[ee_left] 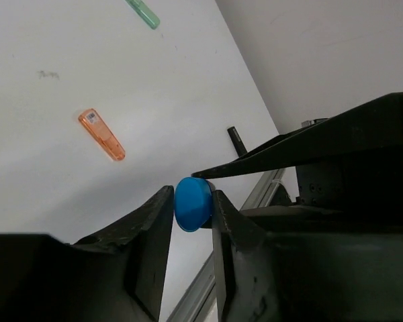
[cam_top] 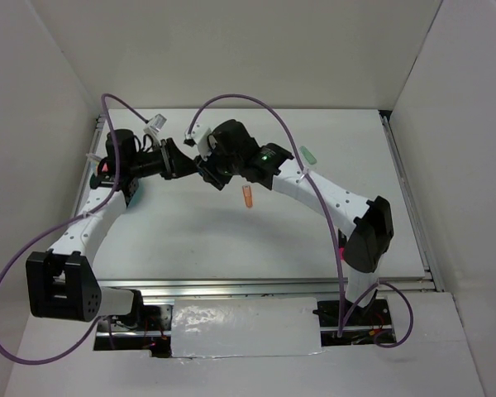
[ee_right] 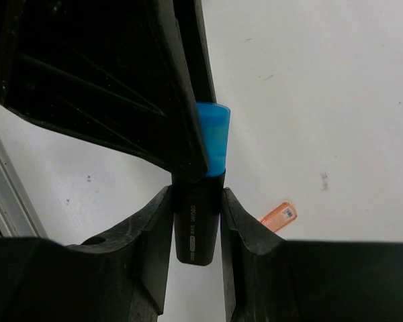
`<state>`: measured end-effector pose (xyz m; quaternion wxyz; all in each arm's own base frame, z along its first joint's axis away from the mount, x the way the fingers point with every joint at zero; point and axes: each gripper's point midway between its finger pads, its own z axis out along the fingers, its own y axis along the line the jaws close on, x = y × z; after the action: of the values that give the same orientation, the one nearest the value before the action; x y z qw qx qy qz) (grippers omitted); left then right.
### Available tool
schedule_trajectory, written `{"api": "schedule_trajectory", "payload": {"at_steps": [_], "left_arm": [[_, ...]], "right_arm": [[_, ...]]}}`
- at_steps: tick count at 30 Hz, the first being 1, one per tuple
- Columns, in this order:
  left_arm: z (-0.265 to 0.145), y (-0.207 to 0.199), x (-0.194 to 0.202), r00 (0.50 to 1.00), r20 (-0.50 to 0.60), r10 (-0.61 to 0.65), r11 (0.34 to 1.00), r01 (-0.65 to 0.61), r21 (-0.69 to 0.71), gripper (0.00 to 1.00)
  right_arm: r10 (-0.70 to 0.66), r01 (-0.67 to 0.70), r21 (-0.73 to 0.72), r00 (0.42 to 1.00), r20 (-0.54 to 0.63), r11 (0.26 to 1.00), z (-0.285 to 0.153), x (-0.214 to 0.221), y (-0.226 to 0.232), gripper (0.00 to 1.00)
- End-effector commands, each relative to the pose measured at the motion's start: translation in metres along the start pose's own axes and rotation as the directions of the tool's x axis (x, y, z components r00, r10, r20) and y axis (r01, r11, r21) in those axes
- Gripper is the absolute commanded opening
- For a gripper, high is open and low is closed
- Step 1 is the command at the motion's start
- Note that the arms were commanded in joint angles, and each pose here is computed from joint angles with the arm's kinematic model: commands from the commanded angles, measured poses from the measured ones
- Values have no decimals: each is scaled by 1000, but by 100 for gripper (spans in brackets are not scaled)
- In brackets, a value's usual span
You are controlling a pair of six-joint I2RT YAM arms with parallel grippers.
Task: Sort the stationery into containers
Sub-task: Place the pen in the storage box.
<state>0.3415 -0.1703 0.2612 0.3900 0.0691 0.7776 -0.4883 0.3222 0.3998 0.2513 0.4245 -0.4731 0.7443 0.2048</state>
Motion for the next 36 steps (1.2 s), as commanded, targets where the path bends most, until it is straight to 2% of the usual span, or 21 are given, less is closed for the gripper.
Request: {"api": "schedule_trajectory", "payload": {"at_steps": [1, 2, 3, 4, 6, 7, 9, 11, 12, 13, 15, 17, 19, 21, 26, 32, 35, 36], "left_arm": [[-1, -12, -13, 998, 17, 61, 998, -62, 29, 39], [-2, -13, -14, 997, 20, 69, 997, -70, 30, 34], [-2, -12, -14, 998, 19, 67, 997, -67, 28, 24], [-5, -14, -15, 997, 21, 73, 997, -74, 35, 19], [-12, -10, -20, 997, 34, 74, 997, -75, 24, 6], [-23, 0, -31, 993, 72, 89, 996, -89, -15, 2], [-39, 14, -38, 993, 83, 88, 993, -80, -91, 0], [-65, 44, -66, 972, 128, 196, 950, -155, -270, 0], [-79, 66, -65, 968, 84, 237, 912, -192, -362, 0], [-95, 83, -82, 954, 80, 290, 845, -216, -489, 0], [-118, 114, -87, 945, 8, 328, 754, -257, -605, 0], [-136, 135, -98, 940, -12, 340, 677, -254, -691, 0], [-154, 152, -110, 916, -69, 395, 589, -309, -747, 0], [-157, 166, -115, 910, -106, 402, 550, -332, -766, 0], [-154, 202, -110, 927, -178, 331, 527, -338, -780, 0], [-150, 228, -106, 928, -237, 288, 490, -356, -796, 0], [-145, 235, -99, 931, -263, 253, 504, -359, -785, 6], [-144, 236, -98, 933, -263, 246, 508, -355, -785, 12]], "right_arm": [[-52, 47, 45, 991, 125, 998, -16, -43, -4, 0], [-49, 44, 47, 990, 129, 998, -15, -44, -4, 0], [-49, 43, 48, 990, 134, 998, -16, -45, -4, 0], [-50, 44, 50, 990, 133, 998, -16, -46, -3, 10], [-42, 33, 71, 991, 126, 997, -16, -44, -8, 20], [-35, 26, 77, 993, 115, 997, -16, -41, -10, 37], [12, -22, 104, 995, 99, 994, -20, -33, -24, 52], [84, -93, 126, 994, 76, 988, -26, -16, -41, 59], [106, -113, 129, 992, 65, 985, -29, -9, -44, 63], [134, -135, 133, 991, 20, 982, -25, 14, -47, 64], [173, -171, 158, 985, 2, 972, -36, 31, -61, 66], [213, -202, 177, 976, -46, 963, -40, 60, -69, 66], [262, -241, 212, 962, -78, 947, -47, 85, -86, 66], [316, -282, 251, 943, -103, 926, -54, 108, -104, 66], [424, -369, 310, 897, -129, 876, -69, 147, -132, 66], [524, -437, 384, 837, -157, 813, -89, 196, -151, 66], [595, -484, 428, 784, -176, 764, -106, 223, -155, 65], [615, -498, 441, 769, -173, 747, -114, 228, -156, 65]]}}
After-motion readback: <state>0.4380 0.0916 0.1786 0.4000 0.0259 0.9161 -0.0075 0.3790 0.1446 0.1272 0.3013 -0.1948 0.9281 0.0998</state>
